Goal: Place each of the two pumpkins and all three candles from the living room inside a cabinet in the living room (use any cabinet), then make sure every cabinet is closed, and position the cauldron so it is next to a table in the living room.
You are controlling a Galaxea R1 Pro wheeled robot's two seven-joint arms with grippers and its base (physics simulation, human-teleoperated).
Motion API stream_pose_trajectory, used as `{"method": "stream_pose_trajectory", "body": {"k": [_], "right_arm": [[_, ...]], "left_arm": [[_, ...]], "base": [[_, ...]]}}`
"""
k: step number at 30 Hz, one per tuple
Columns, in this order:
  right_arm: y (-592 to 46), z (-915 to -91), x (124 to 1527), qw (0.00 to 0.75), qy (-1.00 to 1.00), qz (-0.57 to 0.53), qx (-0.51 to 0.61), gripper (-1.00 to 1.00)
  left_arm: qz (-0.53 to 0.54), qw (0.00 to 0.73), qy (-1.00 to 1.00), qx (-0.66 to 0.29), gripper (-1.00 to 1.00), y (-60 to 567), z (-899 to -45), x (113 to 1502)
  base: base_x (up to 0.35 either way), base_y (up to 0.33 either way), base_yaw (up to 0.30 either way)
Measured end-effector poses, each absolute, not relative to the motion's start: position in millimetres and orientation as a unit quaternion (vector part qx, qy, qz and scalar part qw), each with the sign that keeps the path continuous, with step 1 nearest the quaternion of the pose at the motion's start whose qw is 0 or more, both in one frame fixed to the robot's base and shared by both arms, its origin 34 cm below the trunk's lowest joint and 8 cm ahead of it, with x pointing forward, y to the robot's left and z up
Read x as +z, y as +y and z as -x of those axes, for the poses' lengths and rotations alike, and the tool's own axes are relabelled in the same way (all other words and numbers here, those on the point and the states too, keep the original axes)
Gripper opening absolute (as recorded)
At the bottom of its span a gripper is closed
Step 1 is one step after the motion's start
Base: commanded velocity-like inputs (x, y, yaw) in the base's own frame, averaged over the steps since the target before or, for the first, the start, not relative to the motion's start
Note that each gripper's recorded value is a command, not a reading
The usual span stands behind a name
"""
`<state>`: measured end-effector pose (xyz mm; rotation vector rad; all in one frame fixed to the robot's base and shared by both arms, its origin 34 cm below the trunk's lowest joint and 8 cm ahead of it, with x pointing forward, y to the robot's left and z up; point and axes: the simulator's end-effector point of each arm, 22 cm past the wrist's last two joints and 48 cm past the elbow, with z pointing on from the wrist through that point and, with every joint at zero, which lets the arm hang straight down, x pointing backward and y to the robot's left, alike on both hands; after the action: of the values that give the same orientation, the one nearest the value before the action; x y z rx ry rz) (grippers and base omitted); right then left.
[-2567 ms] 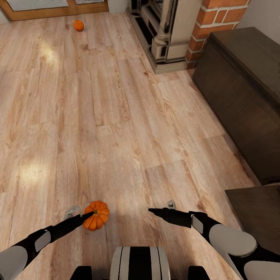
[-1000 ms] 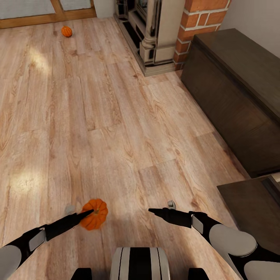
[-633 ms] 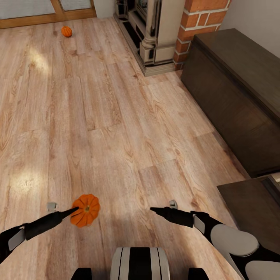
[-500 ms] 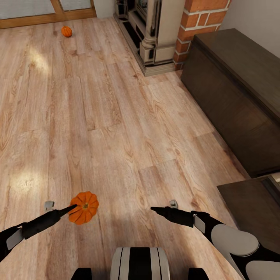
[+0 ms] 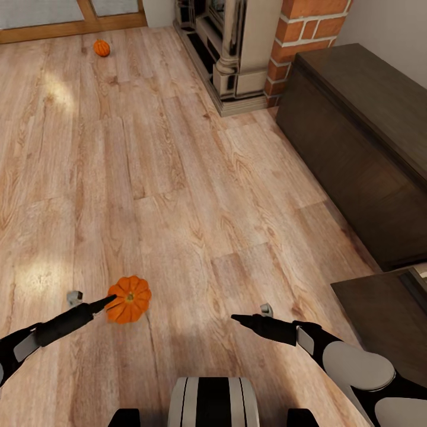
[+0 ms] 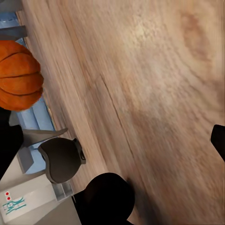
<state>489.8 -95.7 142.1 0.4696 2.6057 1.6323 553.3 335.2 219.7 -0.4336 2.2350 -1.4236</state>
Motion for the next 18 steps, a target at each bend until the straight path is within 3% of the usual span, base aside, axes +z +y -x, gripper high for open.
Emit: {"method": "stream_pose_trajectory", "body": {"k": [1,3,12,18], "right_arm": [[-96,-490,142,0.015,0.838,-0.151,0.524,1.0],[-96,-490,142,0.015,0.838,-0.151,0.524,1.0],[-95,-490,142,0.016,0.838,-0.151,0.525,1.0],[-93,-490,142,0.015,0.838,-0.151,0.525,1.0]], "left_arm": [[0.187,0.191,0.804,-0.531,-1.0,330,-558,221],[0.202,0.189,0.798,-0.536,-1.0,330,-566,224],[0.233,0.295,0.737,-0.561,-1.0,347,-633,265],[0.235,0.296,0.732,-0.567,-1.0,337,-635,264]], "base": [[0.0,0.0,0.0],[0.0,0.0,0.0],[0.0,0.0,0.0],[0.0,0.0,0.0]]}}
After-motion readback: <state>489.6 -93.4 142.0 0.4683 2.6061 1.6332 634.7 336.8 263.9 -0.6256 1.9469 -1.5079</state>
